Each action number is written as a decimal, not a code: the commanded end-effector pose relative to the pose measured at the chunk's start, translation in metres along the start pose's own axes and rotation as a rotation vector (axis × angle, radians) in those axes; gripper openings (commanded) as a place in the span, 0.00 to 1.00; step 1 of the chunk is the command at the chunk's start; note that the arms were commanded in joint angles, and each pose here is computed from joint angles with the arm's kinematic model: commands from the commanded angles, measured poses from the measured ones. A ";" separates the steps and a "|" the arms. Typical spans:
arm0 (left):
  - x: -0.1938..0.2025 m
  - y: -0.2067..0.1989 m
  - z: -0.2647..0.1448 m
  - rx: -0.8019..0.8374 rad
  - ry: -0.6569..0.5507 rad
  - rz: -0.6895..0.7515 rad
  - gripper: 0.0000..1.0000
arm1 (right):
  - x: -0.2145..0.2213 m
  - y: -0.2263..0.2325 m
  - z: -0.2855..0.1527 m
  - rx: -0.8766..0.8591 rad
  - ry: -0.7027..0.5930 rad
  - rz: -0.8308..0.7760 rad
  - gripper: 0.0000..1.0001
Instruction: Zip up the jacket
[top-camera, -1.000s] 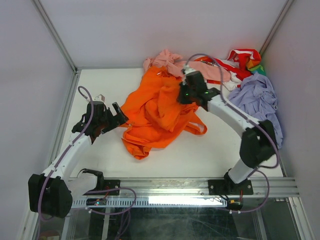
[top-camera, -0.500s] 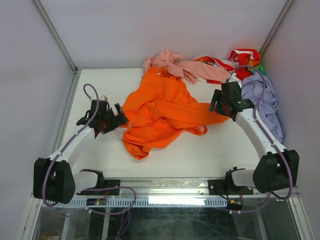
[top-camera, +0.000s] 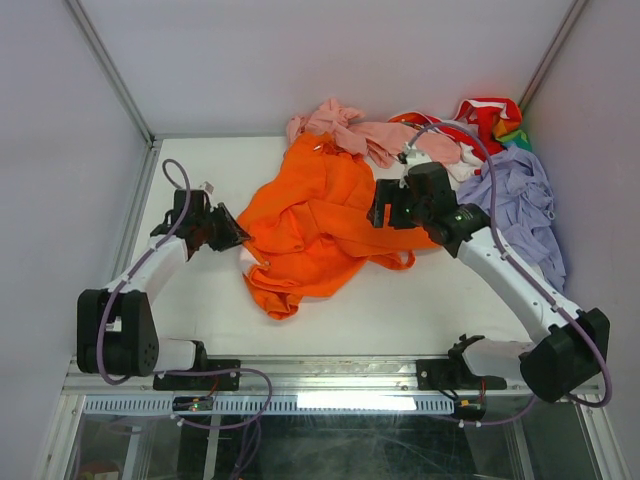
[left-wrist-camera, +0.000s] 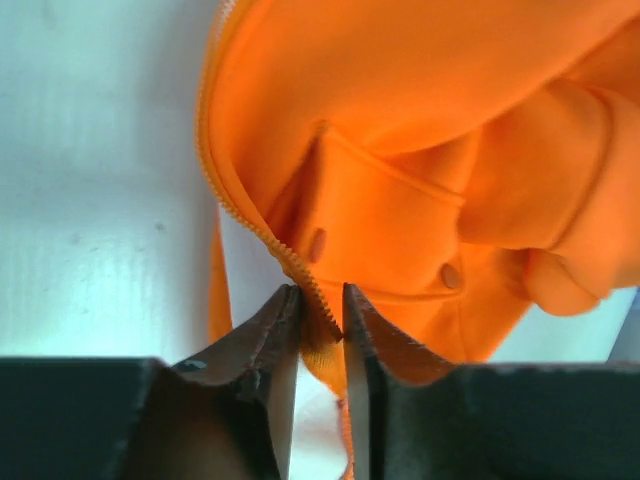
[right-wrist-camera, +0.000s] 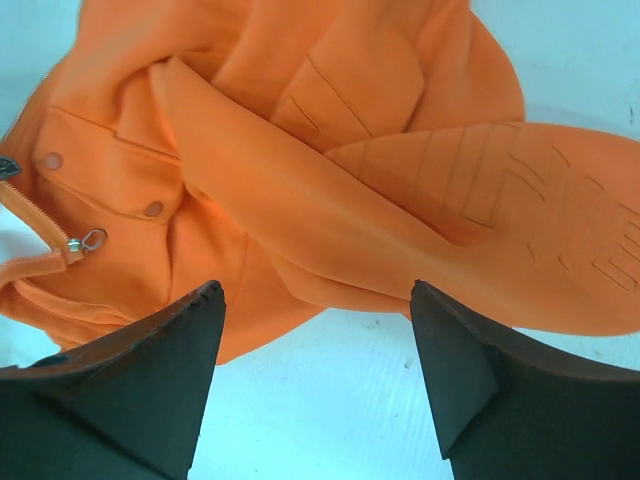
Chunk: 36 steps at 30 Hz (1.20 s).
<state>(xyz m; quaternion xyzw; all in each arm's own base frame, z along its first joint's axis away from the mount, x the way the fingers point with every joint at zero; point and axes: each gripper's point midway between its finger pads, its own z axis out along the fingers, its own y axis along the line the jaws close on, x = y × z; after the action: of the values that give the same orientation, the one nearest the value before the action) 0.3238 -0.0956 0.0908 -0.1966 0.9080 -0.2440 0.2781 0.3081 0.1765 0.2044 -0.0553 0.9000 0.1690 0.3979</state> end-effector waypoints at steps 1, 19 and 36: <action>-0.028 -0.092 -0.048 0.330 -0.105 0.126 0.15 | -0.047 0.027 -0.017 -0.092 -0.148 -0.020 0.78; 0.127 -0.397 -0.146 1.180 0.081 0.591 0.03 | -0.079 -0.029 -0.080 0.193 -0.373 -0.007 0.83; 0.027 -0.176 -0.063 0.423 -0.109 0.362 0.84 | -0.035 0.025 -0.010 -0.114 -0.099 -0.091 0.91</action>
<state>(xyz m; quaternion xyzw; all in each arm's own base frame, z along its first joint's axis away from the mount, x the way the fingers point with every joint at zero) 0.2857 -0.2731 0.2533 0.0719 0.7993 -0.4506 0.3910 0.3092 0.1668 0.2452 -0.0783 0.8706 0.1545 0.4606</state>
